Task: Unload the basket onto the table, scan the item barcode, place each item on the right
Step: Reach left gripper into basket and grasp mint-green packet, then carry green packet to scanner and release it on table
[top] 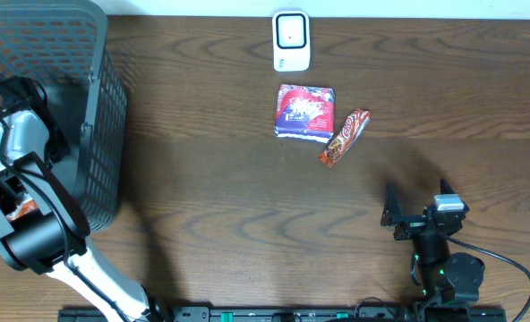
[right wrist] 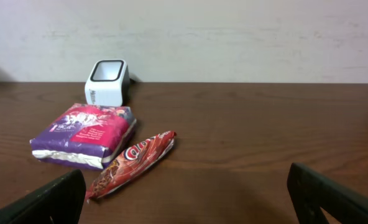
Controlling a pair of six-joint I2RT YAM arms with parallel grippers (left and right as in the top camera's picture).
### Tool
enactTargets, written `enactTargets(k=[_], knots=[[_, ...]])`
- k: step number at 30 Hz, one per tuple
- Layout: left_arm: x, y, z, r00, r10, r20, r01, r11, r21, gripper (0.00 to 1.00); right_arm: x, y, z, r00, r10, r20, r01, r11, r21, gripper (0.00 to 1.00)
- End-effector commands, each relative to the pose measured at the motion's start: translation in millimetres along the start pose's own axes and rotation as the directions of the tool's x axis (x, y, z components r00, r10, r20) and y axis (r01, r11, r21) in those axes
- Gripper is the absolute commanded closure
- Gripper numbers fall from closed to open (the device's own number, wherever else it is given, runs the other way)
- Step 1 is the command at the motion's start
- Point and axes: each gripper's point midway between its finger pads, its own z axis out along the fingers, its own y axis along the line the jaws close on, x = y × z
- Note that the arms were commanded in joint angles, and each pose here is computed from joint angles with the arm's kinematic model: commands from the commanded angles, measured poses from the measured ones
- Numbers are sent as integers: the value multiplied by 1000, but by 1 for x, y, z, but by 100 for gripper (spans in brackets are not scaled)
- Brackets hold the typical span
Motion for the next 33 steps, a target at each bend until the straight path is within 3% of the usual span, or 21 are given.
enactTargets(k=[1, 6, 10, 14, 17, 22, 26, 29, 33], knots=[[23, -11, 21, 995, 30, -90, -28, 999, 25, 93, 0, -2, 0, 1000, 14, 0, -14, 1000, 6, 1], [24, -12, 8, 995, 40, -88, -38, 999, 28, 93, 0, -2, 0, 1000, 14, 0, -14, 1000, 6, 1], [0, -14, -36, 992, -121, 26, 119, 992, 48, 93, 0, -2, 0, 1000, 14, 0, -14, 1000, 6, 1], [-30, -39, -109, 953, -258, 157, 207, 936, 285, 93, 0, -2, 0, 1000, 14, 0, -14, 1000, 6, 1], [-53, -61, -191, 903, -302, 306, 115, 855, 505, 93, 0, -2, 0, 1000, 14, 0, -14, 1000, 6, 1], [-70, -54, -318, 726, -452, 518, 16, 764, 645, 93, 0, -2, 0, 1000, 14, 0, -14, 1000, 6, 1], [-53, -47, -405, 602, -560, 569, -71, 672, 737, 93, 0, -2, 0, 1000, 14, 1, -14, 1000, 6, 1], [-28, -55, -454, 571, -602, 558, -148, 593, 792, 93, 0, -2, 0, 1000, 14, 0, -14, 1000, 6, 1], [10, -88, -500, 586, -570, 576, -296, 511, 807, 93, 0, -2, 0, 1000, 14, 1, -14, 1000, 6, 1]])
